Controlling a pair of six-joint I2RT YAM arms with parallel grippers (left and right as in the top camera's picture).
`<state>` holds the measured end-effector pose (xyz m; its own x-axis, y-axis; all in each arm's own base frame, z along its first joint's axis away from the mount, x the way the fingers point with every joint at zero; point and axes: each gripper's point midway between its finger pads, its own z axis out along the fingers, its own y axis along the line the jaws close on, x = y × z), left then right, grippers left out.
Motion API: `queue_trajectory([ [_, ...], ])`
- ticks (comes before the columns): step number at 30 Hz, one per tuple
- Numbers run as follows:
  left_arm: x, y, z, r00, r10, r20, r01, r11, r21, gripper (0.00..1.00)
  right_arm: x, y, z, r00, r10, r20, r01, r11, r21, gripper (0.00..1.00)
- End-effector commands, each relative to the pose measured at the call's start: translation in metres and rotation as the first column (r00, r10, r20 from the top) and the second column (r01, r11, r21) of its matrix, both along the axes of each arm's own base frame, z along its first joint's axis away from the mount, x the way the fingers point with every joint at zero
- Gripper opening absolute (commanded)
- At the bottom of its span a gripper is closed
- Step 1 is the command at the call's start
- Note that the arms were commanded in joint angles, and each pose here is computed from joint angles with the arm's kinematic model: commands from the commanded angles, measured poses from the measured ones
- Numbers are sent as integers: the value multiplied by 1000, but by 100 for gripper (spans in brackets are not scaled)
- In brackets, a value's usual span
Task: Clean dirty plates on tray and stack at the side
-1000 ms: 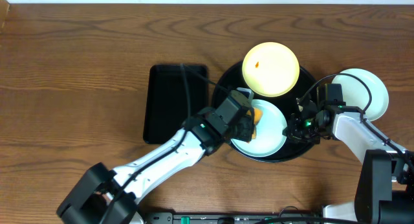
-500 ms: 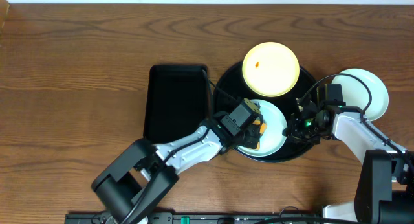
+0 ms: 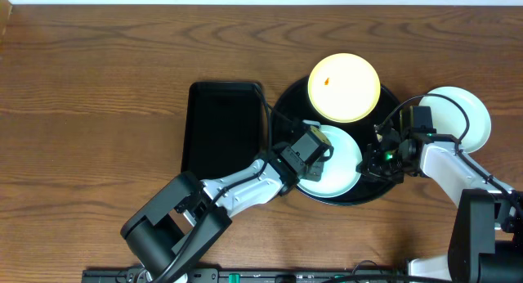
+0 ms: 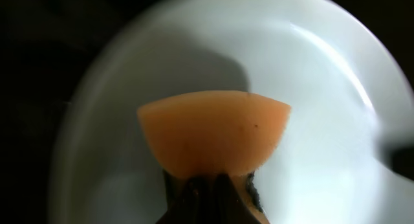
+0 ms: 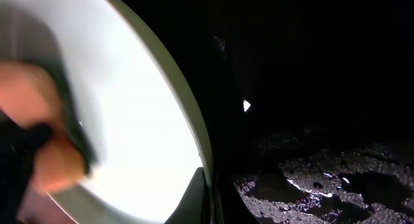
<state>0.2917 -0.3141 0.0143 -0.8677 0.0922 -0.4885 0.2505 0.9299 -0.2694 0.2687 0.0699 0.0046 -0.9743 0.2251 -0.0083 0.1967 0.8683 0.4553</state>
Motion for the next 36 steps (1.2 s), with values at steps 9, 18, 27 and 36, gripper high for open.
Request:
queue_trajectory([
  [9,27,9,92,976,-56,212,62,998,-21,8,-3,4,1,1000,9,-4,-9,1000,1,1],
  [18,49,83,111,980,95,172,-98,995,8,8,-3,3,1,1000,9,-1,-9,1000,0,1],
  [27,82,146,72,986,165,-22,-166,982,-91,7,-3,4,1,1000,9,-1,-9,1000,0,1],
  [36,86,185,6,944,246,-221,-269,960,-83,8,-3,4,1,1000,9,-4,-9,1000,1,1],
])
